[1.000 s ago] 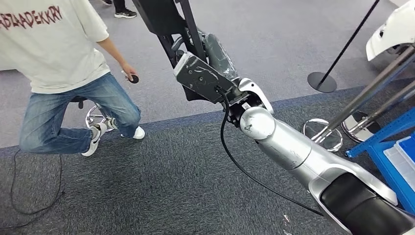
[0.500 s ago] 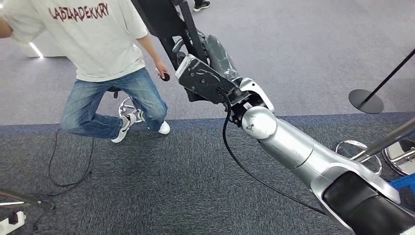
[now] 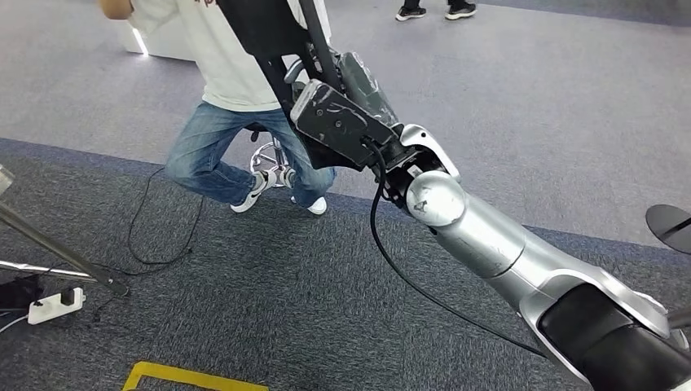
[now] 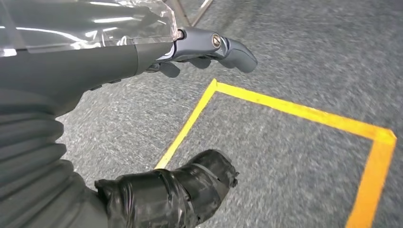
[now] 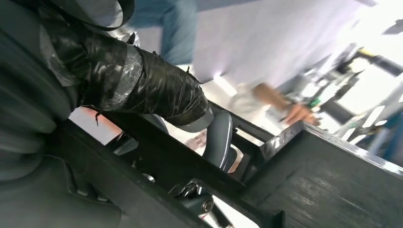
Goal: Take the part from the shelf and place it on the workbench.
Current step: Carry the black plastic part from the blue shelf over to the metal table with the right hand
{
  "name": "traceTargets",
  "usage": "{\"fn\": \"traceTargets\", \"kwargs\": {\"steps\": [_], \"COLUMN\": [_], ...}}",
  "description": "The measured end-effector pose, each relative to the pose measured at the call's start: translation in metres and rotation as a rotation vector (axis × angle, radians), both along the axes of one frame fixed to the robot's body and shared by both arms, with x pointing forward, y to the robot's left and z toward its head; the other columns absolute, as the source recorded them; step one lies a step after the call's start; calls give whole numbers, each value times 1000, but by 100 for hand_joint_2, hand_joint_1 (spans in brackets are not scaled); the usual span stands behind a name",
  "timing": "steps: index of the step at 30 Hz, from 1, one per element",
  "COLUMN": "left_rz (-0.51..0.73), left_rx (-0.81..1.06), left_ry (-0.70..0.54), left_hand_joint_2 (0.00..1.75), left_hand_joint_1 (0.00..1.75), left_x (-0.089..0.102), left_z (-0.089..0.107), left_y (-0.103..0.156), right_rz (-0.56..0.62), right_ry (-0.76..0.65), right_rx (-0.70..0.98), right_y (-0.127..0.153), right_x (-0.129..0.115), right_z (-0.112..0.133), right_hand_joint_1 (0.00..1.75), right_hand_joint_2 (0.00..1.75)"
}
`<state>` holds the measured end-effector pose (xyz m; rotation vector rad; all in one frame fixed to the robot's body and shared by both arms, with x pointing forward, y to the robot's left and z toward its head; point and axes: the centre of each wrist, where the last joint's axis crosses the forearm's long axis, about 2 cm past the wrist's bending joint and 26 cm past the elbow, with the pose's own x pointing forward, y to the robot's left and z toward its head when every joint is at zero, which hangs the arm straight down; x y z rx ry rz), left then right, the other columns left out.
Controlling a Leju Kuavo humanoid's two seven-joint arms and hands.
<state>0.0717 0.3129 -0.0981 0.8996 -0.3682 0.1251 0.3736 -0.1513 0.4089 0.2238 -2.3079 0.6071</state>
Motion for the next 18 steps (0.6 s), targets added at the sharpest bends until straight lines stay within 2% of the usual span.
{"fn": "traceTargets", "kwargs": {"steps": [18], "left_rz": [3], "left_rx": [-3], "left_ry": [2], "left_hand_joint_2": [175], "left_hand_joint_1": [0], "left_x": [-1], "left_z": [0], "left_y": [-2], "right_rz": [17], "right_ry": [3], "right_rx": [14], "right_y": [-7], "right_x": [-1], "right_z": [1], "right_hand_joint_1": [175], "right_hand_joint_2": [175]}}
